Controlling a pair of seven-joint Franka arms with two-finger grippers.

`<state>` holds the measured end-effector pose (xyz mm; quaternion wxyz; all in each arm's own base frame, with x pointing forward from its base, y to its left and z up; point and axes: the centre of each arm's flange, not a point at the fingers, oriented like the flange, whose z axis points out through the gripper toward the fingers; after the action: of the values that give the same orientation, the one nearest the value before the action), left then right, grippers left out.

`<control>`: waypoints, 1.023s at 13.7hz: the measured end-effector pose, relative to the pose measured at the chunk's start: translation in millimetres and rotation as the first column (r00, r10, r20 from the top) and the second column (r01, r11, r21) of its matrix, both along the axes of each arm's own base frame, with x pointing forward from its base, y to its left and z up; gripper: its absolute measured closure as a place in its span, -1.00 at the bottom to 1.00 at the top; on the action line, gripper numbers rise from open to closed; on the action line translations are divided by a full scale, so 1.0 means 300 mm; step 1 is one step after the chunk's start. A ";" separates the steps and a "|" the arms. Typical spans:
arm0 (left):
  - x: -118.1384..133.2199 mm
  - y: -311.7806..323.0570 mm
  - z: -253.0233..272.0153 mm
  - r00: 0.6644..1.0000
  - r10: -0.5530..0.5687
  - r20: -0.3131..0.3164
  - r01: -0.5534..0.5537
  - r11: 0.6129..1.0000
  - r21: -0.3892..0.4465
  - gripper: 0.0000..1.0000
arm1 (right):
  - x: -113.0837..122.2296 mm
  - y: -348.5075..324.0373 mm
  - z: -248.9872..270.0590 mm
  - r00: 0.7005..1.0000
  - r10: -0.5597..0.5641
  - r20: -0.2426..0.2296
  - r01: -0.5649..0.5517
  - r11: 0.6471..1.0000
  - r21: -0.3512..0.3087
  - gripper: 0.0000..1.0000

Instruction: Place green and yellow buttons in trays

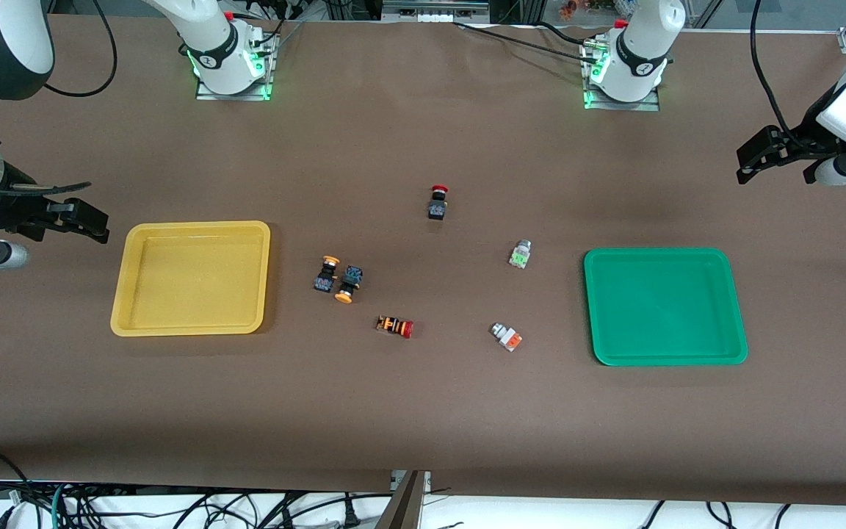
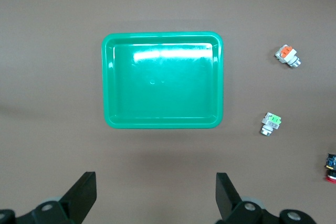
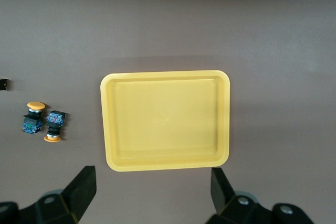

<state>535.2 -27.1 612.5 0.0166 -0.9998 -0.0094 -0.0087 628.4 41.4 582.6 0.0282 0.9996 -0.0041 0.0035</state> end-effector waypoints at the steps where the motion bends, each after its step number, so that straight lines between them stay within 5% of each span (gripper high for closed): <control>1: 0.000 -0.002 0.000 1.000 -0.001 -0.003 0.001 1.000 0.000 -1.00 | 0.000 0.000 0.001 1.000 0.000 0.001 0.000 1.000 0.000 -0.94; 14: -0.003 -0.020 0.002 1.000 -0.011 -0.008 0.011 1.000 0.001 -1.00 | 0.001 0.018 -0.001 1.000 0.009 0.001 -0.009 1.000 0.001 -0.96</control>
<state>534.2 -33.1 613.0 0.0172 -0.9998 -0.0038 -0.0046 628.7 46.9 582.3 0.0275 0.9996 0.0002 0.0039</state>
